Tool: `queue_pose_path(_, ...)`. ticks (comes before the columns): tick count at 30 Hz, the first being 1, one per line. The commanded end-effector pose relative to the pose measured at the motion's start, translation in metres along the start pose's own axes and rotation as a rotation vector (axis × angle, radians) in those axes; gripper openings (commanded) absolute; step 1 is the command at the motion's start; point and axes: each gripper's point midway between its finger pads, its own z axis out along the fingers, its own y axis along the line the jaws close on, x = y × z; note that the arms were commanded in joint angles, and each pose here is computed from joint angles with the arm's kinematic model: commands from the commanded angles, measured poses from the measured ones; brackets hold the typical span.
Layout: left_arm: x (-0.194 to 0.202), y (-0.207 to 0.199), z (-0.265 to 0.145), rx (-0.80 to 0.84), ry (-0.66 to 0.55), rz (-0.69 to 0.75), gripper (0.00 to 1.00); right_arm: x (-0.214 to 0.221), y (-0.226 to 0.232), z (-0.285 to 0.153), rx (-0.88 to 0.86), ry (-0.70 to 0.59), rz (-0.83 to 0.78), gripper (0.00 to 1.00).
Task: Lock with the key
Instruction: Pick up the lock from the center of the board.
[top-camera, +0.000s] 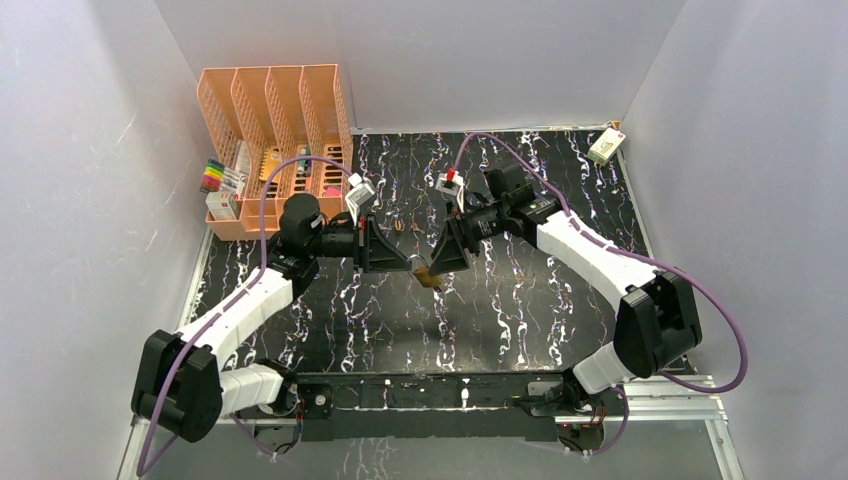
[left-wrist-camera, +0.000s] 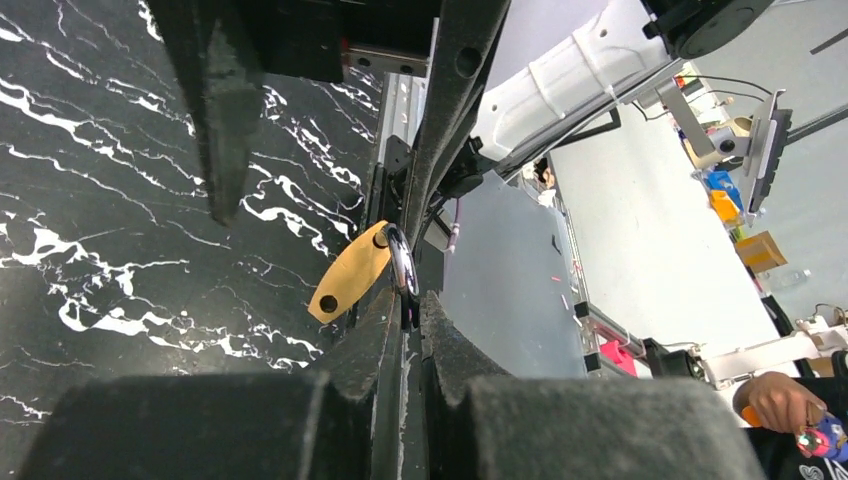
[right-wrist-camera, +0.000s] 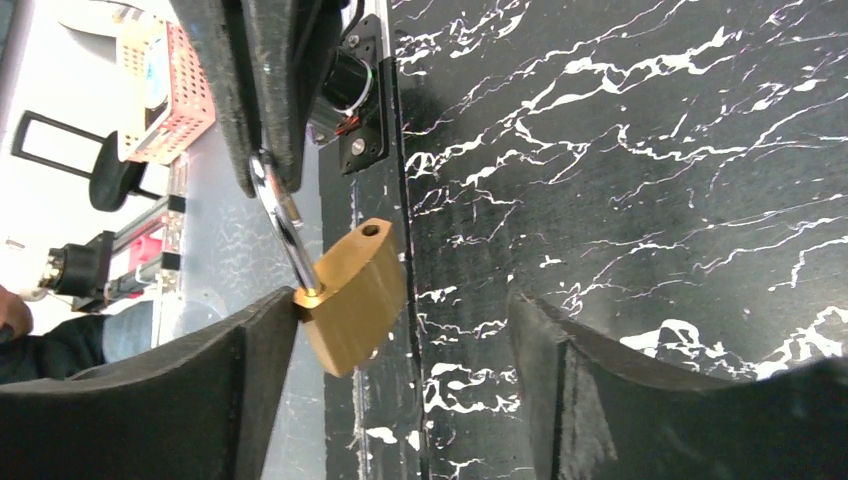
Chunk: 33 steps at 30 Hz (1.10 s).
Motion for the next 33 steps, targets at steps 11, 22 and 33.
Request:
queue_pose_path(11,-0.065,-0.032,-0.011,-0.059,-0.347,0.299,0.00,-0.067,0.048,-0.031,0.081,-0.276,-0.360,0.98)
queue_pose_path(22,-0.099,-0.039,-0.019,-0.030,-0.568,0.320,0.00,-0.070,0.068,-0.047,0.116,-0.537,-0.658,0.98)
queue_pose_path(33,-0.106,-0.051,-0.020,0.026,-0.594,0.340,0.00,-0.086,0.067,-0.053,0.127,-0.677,-0.784,0.94)
